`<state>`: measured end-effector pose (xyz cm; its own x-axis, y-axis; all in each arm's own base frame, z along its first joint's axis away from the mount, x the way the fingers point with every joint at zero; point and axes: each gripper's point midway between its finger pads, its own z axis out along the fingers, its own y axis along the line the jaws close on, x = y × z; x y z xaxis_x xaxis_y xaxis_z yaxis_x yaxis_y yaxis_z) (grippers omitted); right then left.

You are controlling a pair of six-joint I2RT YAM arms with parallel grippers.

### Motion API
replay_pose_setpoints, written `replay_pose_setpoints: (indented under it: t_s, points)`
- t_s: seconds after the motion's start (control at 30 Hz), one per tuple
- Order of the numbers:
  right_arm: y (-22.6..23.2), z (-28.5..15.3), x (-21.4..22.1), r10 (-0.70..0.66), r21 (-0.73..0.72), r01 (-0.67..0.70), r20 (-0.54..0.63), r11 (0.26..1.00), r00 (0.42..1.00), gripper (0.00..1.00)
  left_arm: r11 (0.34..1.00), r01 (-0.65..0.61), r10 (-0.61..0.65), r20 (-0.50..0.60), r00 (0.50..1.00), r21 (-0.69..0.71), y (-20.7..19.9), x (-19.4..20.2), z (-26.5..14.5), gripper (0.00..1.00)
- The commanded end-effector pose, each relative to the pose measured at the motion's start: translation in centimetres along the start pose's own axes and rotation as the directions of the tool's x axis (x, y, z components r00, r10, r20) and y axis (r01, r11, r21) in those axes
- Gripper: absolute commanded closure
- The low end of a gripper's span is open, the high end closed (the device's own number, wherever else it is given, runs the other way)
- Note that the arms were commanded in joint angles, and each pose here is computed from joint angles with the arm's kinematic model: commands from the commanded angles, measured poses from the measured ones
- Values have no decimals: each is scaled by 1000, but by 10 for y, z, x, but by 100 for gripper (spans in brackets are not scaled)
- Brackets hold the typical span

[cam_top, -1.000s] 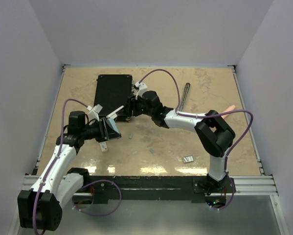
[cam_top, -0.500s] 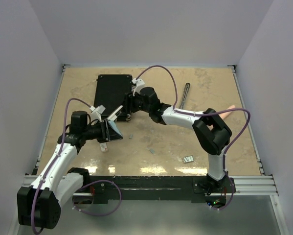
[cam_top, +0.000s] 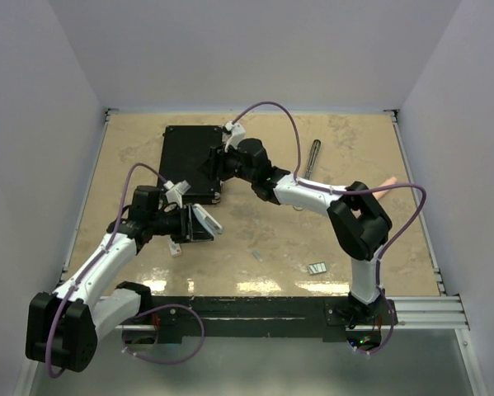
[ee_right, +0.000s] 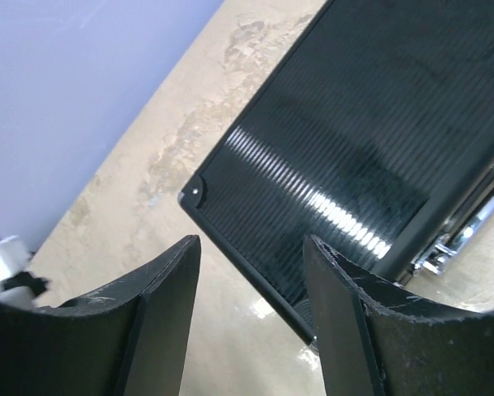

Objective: Unload the staples from the stapler

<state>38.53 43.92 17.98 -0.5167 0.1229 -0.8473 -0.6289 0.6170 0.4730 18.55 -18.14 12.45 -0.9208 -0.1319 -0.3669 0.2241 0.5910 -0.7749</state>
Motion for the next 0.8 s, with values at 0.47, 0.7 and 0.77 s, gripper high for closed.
replay_pose_setpoints:
  t_s: [0.47, 0.7, 0.77]
  points:
    - [14, -106, -3, -62, -134, 60, -7, 989, 998, 39, 993, -116, 114, 95, 989, 15, -27, -43, -4, 100]
    - [16, -134, 38, -207, -225, 187, -69, 956, 976, 36, 986, -158, 152, 95, 984, 53, -37, -44, -7, 100]
    - [14, -132, 43, -220, -206, 201, -76, 958, 972, 35, 985, -162, 156, 94, 983, 62, -40, -43, -8, 100]
